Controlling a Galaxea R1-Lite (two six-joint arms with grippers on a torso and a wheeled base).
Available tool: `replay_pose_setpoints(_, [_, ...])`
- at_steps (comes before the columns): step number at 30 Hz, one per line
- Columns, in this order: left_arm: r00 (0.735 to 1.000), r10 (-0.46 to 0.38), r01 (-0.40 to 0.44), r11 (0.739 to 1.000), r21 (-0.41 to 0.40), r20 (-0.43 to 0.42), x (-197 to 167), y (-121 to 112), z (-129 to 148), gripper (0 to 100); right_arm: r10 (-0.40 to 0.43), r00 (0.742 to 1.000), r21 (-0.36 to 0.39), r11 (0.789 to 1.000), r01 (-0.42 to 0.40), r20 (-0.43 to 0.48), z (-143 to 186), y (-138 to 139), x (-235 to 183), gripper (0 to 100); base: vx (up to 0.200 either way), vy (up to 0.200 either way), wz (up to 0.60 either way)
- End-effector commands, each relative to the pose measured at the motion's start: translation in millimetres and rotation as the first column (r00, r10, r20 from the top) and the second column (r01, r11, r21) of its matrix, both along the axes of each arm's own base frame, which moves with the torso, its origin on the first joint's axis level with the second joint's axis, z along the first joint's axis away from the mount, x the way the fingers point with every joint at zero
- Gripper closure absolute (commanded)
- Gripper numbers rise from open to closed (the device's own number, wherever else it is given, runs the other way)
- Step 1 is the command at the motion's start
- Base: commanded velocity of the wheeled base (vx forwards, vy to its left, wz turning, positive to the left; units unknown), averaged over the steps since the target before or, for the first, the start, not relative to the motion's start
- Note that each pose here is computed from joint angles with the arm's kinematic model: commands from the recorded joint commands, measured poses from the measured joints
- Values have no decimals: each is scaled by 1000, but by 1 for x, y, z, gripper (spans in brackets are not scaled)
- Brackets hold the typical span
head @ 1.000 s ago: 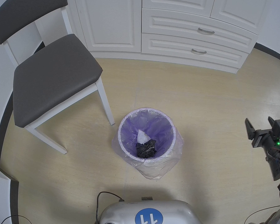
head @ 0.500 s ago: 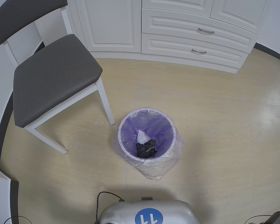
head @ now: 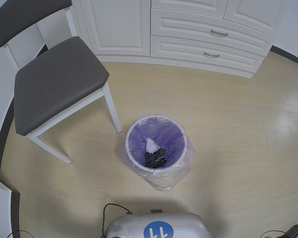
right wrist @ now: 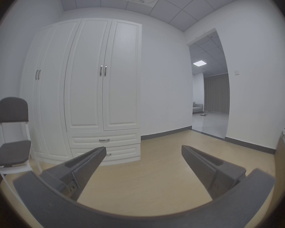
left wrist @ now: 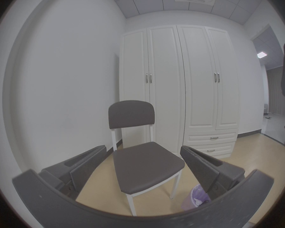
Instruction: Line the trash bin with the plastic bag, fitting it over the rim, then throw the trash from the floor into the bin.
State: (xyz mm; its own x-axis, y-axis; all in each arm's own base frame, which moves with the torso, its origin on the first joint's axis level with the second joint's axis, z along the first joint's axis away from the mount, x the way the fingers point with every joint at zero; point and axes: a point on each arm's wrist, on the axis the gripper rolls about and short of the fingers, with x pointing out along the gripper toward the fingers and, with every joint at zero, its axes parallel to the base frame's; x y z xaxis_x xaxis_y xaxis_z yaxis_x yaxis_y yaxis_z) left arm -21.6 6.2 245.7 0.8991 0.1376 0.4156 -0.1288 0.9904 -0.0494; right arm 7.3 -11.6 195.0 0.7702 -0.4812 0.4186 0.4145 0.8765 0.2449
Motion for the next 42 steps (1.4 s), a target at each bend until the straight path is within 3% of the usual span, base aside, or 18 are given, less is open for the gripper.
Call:
replay_pose_setpoints(1, [998,22,-22,1000,-2,54,-13,0,0,0,-3,996,22,1000,1,93,-4,-2,-29,0,0,0,0])
replay_pose_setpoints(15, [996,53,-53,999,1,66,-17,-1,-2,0,19,996,33,999,-22,87,-15,-4,-58,0,0,0,0])
replay_pose_setpoints(23, [996,55,-55,998,1,66,-23,-1,-6,0,-43,999,35,999,42,29,-27,0,-68,0,0,0,0])
replay_pose_setpoints(30, [998,51,-51,999,6,32,-28,-1,-16,0,113,993,-9,994,-112,44,-30,3,-68,0,0,0,0])
replay_pose_setpoints(31, [999,51,-51,999,7,20,-29,-1,-19,0,197,980,-54,979,-195,34,-30,5,-67,0,0,0,0])
replay_pose_setpoints(34, [999,49,-49,999,8,2,-28,-1,-25,0,268,963,-89,960,-266,9,-33,7,-65,0,0,0,0])
replay_pose_setpoints(37, [999,43,-43,999,9,-26,-24,-1,-35,0,300,954,-99,949,-301,-18,-39,8,-61,0,0,0,0])
replay_pose_setpoints(42, [997,42,-42,999,14,-64,-21,-1,-56,0,294,954,-82,951,-298,-51,-50,7,-54,0,0,0,0])
